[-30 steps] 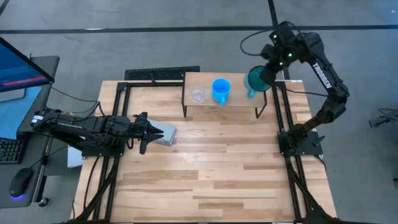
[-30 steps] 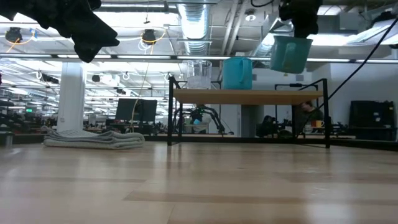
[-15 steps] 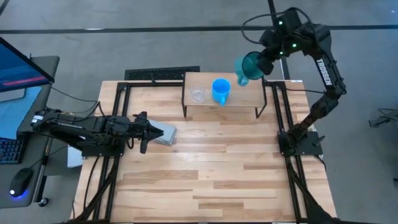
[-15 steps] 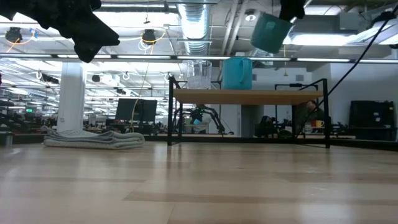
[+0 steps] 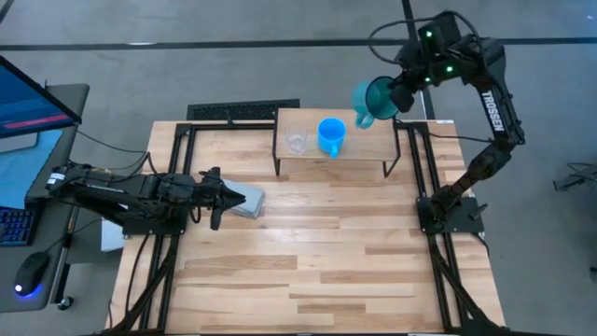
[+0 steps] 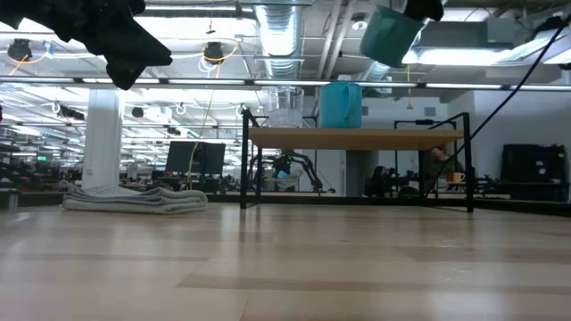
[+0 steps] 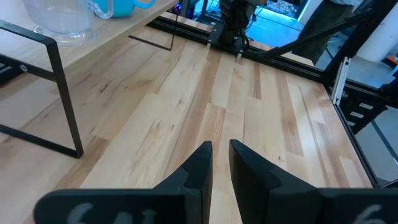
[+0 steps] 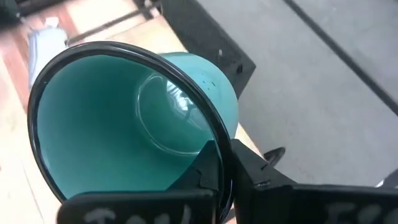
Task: Stack small to large cups/mugs on shelf
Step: Put the green mug on the shelf
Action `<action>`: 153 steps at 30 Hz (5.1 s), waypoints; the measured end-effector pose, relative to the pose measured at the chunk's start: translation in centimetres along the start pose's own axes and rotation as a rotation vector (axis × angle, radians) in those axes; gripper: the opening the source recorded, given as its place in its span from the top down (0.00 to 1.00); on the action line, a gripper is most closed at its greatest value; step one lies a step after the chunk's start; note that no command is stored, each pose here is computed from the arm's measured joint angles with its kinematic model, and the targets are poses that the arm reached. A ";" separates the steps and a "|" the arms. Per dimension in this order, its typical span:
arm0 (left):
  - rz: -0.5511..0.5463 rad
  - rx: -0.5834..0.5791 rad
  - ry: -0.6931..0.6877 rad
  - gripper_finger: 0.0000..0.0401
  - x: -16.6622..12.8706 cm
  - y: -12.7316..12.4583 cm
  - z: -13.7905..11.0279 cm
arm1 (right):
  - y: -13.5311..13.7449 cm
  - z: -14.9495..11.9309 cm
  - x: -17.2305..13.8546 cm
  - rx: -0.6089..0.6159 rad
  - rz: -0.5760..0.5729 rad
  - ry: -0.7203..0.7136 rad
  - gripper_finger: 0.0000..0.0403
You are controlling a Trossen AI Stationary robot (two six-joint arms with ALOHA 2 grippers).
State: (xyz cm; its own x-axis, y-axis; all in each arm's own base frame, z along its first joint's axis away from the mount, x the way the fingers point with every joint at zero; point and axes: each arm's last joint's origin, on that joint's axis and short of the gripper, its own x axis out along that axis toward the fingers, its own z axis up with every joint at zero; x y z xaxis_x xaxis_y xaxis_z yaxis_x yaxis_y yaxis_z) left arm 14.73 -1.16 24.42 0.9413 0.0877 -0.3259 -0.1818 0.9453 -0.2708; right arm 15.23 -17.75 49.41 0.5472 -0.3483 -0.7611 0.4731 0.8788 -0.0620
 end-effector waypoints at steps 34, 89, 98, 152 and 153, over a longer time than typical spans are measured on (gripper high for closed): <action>-0.009 0.041 0.005 0.89 0.0 0.0 0.0 | -0.1 -4.5 9.2 0.036 0.081 0.414 0.93; -0.002 0.057 0.003 0.89 0.0 0.0 0.0 | -0.7 -3.3 13.3 -0.109 0.073 0.523 0.93; -0.003 0.053 0.004 0.89 0.0 0.0 0.0 | -0.8 -2.9 13.3 -0.111 0.068 0.512 0.93; -0.026 0.042 0.033 0.89 0.0 0.0 -0.2 | -2.8 -3.1 17.1 -0.066 0.164 0.557 0.92; -0.026 0.042 0.034 0.89 0.0 0.0 -0.3 | -2.7 -3.1 17.2 -0.065 0.171 0.559 0.92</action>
State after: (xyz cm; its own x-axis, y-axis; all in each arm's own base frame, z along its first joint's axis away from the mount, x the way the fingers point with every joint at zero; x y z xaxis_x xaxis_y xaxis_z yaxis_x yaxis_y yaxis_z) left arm 14.66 -1.26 24.19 0.9353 0.0534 -0.3499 -0.1451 0.9594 -0.2416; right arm 21.18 -25.12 34.44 0.1568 0.0089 -0.9876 0.3573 0.9317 0.0652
